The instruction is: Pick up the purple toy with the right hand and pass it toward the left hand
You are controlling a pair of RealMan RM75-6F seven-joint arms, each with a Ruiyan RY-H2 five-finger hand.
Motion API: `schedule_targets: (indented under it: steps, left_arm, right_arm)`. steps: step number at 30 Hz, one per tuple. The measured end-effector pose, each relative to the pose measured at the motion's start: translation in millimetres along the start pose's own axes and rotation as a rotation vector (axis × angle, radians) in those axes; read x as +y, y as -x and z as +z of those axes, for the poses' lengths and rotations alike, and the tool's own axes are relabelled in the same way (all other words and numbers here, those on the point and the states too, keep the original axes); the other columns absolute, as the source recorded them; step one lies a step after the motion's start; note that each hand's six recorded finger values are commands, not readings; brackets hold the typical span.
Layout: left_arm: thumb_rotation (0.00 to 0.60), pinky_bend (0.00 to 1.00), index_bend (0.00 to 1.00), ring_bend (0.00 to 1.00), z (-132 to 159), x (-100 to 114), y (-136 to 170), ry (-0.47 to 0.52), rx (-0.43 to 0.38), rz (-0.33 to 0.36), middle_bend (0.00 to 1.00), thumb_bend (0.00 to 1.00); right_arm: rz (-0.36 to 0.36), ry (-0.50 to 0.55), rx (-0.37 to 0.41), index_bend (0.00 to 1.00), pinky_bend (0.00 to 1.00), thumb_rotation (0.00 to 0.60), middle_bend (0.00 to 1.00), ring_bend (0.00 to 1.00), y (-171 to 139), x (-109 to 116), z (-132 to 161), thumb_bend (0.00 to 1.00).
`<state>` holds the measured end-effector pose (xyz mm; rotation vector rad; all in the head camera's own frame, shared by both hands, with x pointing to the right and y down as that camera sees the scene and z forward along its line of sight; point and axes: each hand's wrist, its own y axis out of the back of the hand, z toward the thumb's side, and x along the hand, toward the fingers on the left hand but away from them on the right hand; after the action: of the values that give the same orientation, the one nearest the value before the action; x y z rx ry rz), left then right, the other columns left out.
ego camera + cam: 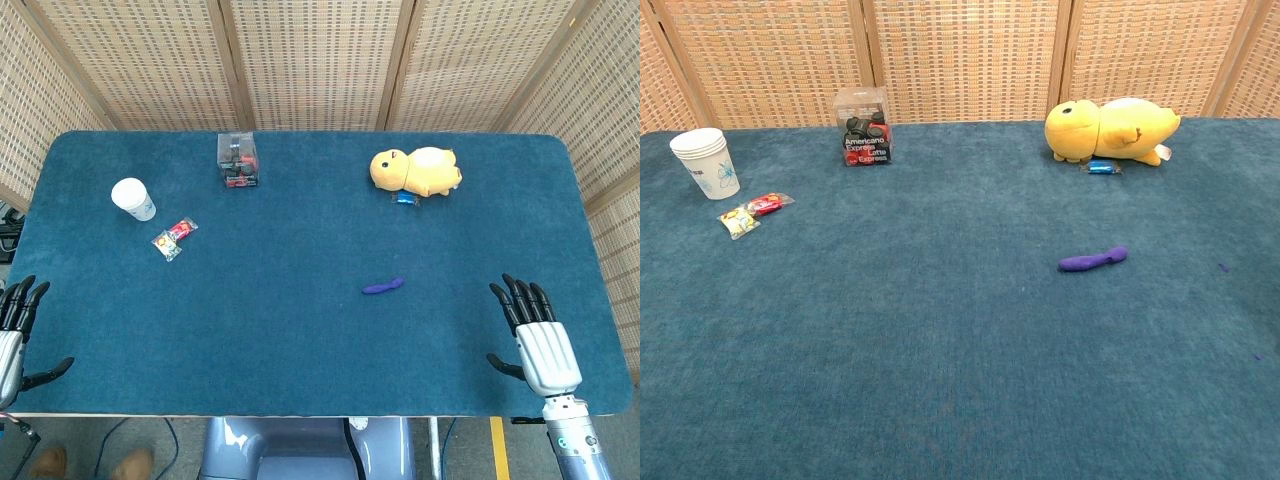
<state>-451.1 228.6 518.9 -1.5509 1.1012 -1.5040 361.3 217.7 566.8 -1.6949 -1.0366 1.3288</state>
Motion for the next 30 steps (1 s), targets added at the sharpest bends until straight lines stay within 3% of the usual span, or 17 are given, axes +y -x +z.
schedule_targets:
  steps: [8, 13, 16, 21, 24, 30]
  left_arm:
    - [0.6, 0.0, 0.0, 0.0, 0, 0, -1, 0.001, 0.001, -0.003, 0.0, 0.0]
    - [0.6, 0.0, 0.0, 0.0, -1, 2, -2, 0.008, 0.002, 0.0, 0.0, 0.0]
    - [0.6, 0.0, 0.0, 0.0, -2, 1, -4, 0.01, 0.003, -0.003, 0.0, 0.0]
    - [0.6, 0.0, 0.0, 0.0, 0, -6, -8, -0.001, -0.004, -0.024, 0.0, 0.0]
    - [0.6, 0.0, 0.0, 0.0, 2, -11, -12, -0.003, -0.014, -0.025, 0.0, 0.0]
    - [0.6, 0.0, 0.0, 0.0, 4, -19, -20, -0.014, -0.01, -0.026, 0.0, 0.0]
  right_arm:
    - [0.012, 0.025, 0.003, 0.1, 0.0, 0.6, 0.0, 0.0, 2, -3, 1, 0.0]
    - [0.086, 0.126, 0.037, 0.17, 0.0, 0.6, 0.0, 0.0, 15, -16, 7, 0.0]
    - [0.139, 0.132, 0.082, 0.21, 0.0, 0.6, 0.0, 0.0, 36, -25, 14, 0.0]
    - [0.202, 0.073, 0.17, 0.3, 0.0, 0.6, 0.04, 0.0, 87, -41, 32, 0.19]
    - [0.237, 0.089, 0.201, 0.36, 0.0, 0.6, 0.06, 0.0, 105, -52, 46, 0.24]
    - [0.266, 0.07, 0.232, 0.39, 0.0, 0.6, 0.09, 0.0, 139, -76, 61, 0.36]
